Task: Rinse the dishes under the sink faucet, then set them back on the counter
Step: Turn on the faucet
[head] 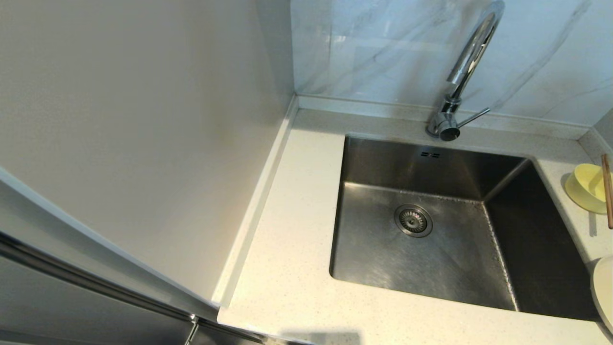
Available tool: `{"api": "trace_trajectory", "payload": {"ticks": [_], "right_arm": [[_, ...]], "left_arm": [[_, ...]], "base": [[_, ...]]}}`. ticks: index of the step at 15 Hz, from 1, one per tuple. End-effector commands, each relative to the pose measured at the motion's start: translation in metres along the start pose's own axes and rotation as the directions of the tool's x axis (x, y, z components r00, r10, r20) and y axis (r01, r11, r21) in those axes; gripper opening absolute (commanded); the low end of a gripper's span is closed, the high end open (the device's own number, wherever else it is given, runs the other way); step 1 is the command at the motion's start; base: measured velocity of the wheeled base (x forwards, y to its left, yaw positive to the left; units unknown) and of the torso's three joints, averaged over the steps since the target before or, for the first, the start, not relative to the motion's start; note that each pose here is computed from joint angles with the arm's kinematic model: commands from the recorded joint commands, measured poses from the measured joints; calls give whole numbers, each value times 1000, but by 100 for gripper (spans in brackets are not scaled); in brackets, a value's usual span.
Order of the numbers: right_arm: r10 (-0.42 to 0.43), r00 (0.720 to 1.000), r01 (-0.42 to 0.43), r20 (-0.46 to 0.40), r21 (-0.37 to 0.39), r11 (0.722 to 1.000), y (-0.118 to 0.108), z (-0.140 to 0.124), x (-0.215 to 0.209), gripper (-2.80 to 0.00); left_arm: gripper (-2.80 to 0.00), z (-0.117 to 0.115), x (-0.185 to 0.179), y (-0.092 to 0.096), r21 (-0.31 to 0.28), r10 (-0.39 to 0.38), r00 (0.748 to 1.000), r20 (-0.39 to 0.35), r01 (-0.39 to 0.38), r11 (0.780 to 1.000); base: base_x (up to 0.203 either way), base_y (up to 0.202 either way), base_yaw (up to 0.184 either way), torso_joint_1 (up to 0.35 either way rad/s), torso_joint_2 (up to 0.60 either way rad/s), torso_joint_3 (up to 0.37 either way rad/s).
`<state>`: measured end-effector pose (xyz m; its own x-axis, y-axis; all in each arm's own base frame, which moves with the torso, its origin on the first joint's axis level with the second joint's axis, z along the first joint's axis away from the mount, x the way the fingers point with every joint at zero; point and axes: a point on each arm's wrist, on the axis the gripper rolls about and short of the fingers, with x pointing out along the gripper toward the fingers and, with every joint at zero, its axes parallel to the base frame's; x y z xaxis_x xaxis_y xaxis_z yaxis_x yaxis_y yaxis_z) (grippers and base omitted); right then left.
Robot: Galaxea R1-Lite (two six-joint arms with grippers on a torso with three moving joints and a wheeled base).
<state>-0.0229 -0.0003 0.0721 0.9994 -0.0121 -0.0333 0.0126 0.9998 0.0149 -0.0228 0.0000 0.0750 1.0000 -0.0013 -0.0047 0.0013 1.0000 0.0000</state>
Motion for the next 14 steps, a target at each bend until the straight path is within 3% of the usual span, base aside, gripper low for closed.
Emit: {"api": "trace_trajectory", "payload": {"ticks": [1, 7, 9, 11, 14], "right_arm": [[1, 1000, -1, -5, -1, 1000, 0, -1, 0, -280], [-5, 1000, 5, -11, 4, 1000, 0, -1, 0, -280], [-1, 1000, 1, 10, 10, 1000, 0, 13, -2, -280], [-2, 1000, 2, -7, 79, 997, 1, 51, 4, -280], [-19, 1000, 23, -21, 248, 968, 2, 141, 43, -280]], "left_arm": [[-280, 0, 0, 0, 0, 0, 1000, 0, 0, 1000], [-280, 0, 0, 0, 0, 0, 1000, 0, 0, 1000], [-280, 0, 0, 0, 0, 0, 1000, 0, 0, 1000], [-280, 0, 0, 0, 0, 0, 1000, 0, 0, 1000], [-280, 0, 0, 0, 0, 0, 1000, 0, 0, 1000]], "base": [[0, 0, 0, 0, 0, 0], [0, 0, 0, 0, 0, 0], [0, 0, 0, 0, 0, 0], [0, 0, 0, 0, 0, 0], [0, 0, 0, 0, 0, 0]]}}
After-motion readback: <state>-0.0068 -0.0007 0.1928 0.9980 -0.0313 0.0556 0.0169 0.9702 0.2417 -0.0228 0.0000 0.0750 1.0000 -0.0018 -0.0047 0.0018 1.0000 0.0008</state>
